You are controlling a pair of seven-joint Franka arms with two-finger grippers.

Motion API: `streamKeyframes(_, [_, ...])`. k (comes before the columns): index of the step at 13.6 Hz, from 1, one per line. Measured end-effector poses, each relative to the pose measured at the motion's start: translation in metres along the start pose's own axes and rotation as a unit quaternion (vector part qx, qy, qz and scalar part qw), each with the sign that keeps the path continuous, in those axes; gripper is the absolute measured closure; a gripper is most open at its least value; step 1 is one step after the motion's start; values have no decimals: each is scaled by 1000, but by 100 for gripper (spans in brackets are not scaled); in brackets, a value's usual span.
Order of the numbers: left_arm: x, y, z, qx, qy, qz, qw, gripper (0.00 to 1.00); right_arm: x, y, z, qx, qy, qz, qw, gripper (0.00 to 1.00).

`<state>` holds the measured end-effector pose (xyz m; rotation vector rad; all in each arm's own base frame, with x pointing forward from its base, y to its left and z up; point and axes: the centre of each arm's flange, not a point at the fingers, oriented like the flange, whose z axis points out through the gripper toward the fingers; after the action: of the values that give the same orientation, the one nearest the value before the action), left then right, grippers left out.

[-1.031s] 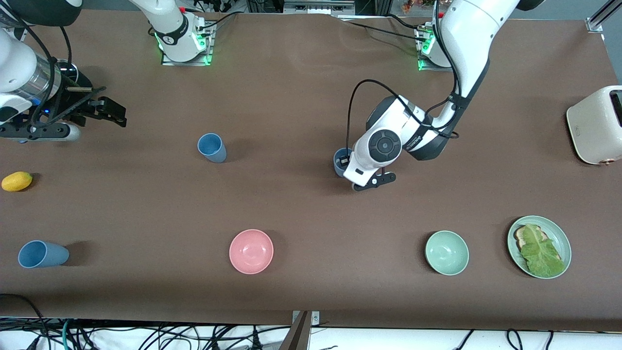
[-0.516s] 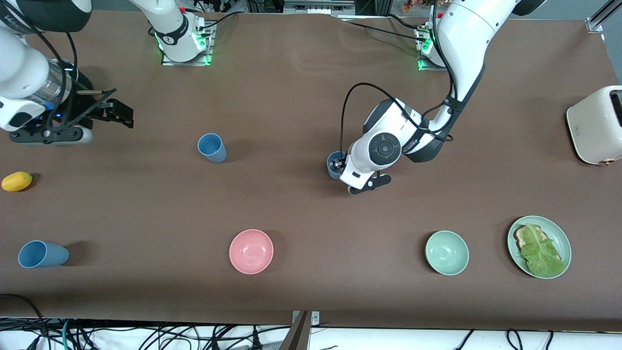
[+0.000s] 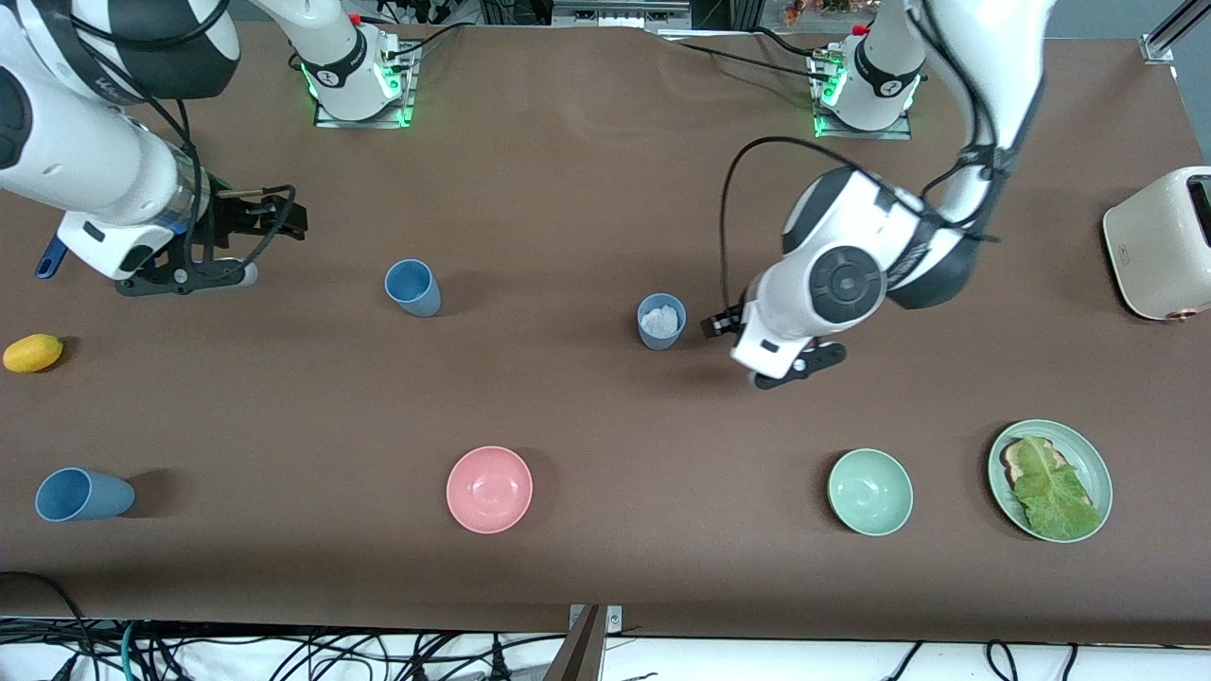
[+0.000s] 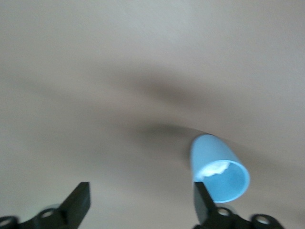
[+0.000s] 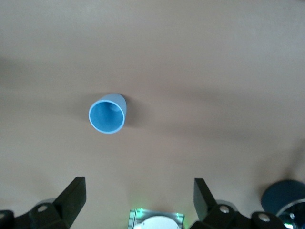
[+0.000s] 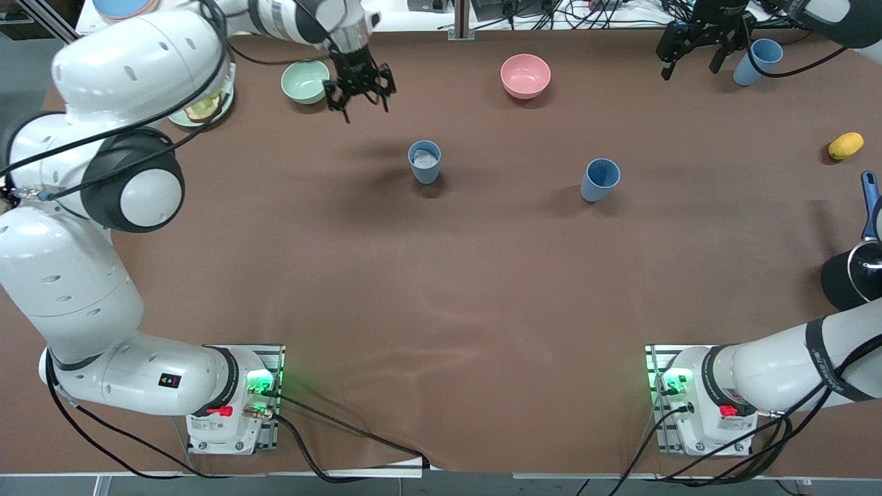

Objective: Stack blue cups with both arms
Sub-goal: 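Release the tissue cup with the left gripper while the right gripper reaches the other cup, then grasp the blue cup with the right gripper while the left gripper withdraws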

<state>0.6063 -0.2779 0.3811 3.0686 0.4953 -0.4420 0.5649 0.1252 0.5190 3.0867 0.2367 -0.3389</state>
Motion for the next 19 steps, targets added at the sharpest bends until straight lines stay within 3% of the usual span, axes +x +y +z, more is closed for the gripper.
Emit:
streamKeyframes(3, [20, -59, -45, 22, 0, 68, 997, 0, 17, -24, 54, 1, 22, -19, 1000, 0])
streamKeyframes(6, [42, -132, -90, 11, 13, 129, 991, 0, 24, -26, 131, 3, 33, -22, 999, 0])
streamKeyframes(10, [9, -153, -138, 32, 38, 148, 988, 0, 16, -25, 210, 7, 67, -22, 997, 0])
streamKeyframes(15, [0, -166, -156, 34, 55, 173, 983, 0, 3, -24, 246, 7, 56, -17, 998, 6])
streamKeyframes(19, [-22, -193, -157, 48, 72, 226, 970, 0, -5, -26, 264, 8, 58, -17, 998, 8])
